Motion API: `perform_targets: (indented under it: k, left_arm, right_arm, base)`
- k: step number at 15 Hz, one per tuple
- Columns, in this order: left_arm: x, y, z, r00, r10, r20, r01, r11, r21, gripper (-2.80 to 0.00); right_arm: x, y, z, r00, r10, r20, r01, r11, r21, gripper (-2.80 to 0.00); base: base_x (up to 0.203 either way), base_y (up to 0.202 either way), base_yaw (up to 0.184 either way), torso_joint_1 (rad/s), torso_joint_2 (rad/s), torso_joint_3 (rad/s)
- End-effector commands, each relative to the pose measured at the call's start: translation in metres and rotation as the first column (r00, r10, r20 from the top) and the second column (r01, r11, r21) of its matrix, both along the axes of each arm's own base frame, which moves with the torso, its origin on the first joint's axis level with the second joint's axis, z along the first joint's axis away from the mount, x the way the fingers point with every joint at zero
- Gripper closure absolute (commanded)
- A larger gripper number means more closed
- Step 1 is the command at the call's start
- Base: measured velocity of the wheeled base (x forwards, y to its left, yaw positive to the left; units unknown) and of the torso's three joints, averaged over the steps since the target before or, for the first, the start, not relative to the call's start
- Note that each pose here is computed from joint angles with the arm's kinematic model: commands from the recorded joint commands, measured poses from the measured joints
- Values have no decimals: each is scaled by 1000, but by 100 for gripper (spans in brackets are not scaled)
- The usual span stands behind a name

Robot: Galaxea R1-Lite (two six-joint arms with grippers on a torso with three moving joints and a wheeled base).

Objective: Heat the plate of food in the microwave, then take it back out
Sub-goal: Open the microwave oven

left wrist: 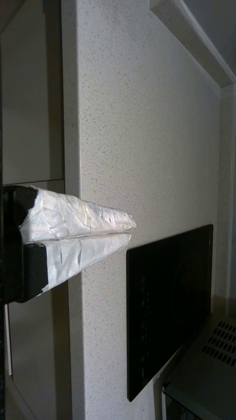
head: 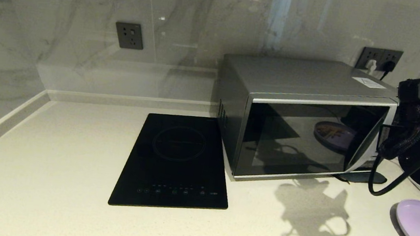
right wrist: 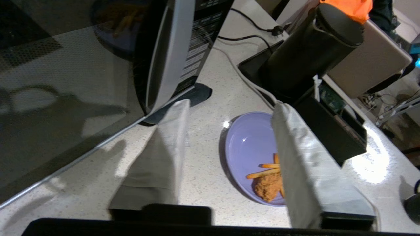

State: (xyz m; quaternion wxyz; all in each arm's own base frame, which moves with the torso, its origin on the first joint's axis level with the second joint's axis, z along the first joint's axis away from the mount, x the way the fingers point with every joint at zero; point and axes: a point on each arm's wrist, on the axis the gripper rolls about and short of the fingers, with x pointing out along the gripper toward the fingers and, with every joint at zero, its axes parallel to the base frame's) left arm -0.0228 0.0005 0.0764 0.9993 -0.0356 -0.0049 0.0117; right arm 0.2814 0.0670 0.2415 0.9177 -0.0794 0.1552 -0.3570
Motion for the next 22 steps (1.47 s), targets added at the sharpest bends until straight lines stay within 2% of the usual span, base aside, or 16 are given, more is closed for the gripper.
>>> perform_targets:
  k: [1, 4, 6, 12, 16, 18, 22]
  left_arm:
    - [0, 0, 0, 1000, 1, -1, -1, 1000, -1, 0]
    - [0, 0, 0, 1000, 1, -1, -1, 1000, -1, 0]
    - [0, 0, 0, 1000, 1, -1, -1, 1000, -1, 0]
    - [0, 0, 0, 1000, 1, -1, -1, 1000, -1, 0]
    - [0, 0, 0, 1000, 1, -1, -1, 1000, -1, 0]
    - [0, 0, 0, 1000, 1, -1, -1, 1000, -1, 0]
    - [0, 0, 0, 1000, 1, -1, -1, 1000, -1, 0]
  right_arm:
    - [14, 4, -9, 1000, -11, -11, 11, 1000, 3, -280]
    - [40, 7, -20, 999, -51, 10, 51, 998, 31, -280]
    - [59, 6, -31, 994, -112, 15, 112, 993, 25, -280]
    - [89, -17, -45, 979, -204, 21, 203, 978, 37, -280]
    - [92, -32, -45, 980, -196, 17, 195, 978, 71, -280]
    - [93, -34, -45, 982, -186, 25, 183, 978, 99, -280]
    - [93, -36, -46, 984, -179, 25, 175, 978, 112, -280]
  base:
    - [0, 0, 0, 0, 0, 0]
    - [0, 0, 0, 0, 0, 0]
    - [0, 0, 0, 0, 0, 0]
    - [0, 0, 0, 0, 0, 0]
    - [0, 0, 0, 0, 0, 0]
    - [0, 0, 0, 0, 0, 0]
    - [0, 0, 0, 0, 0, 0]
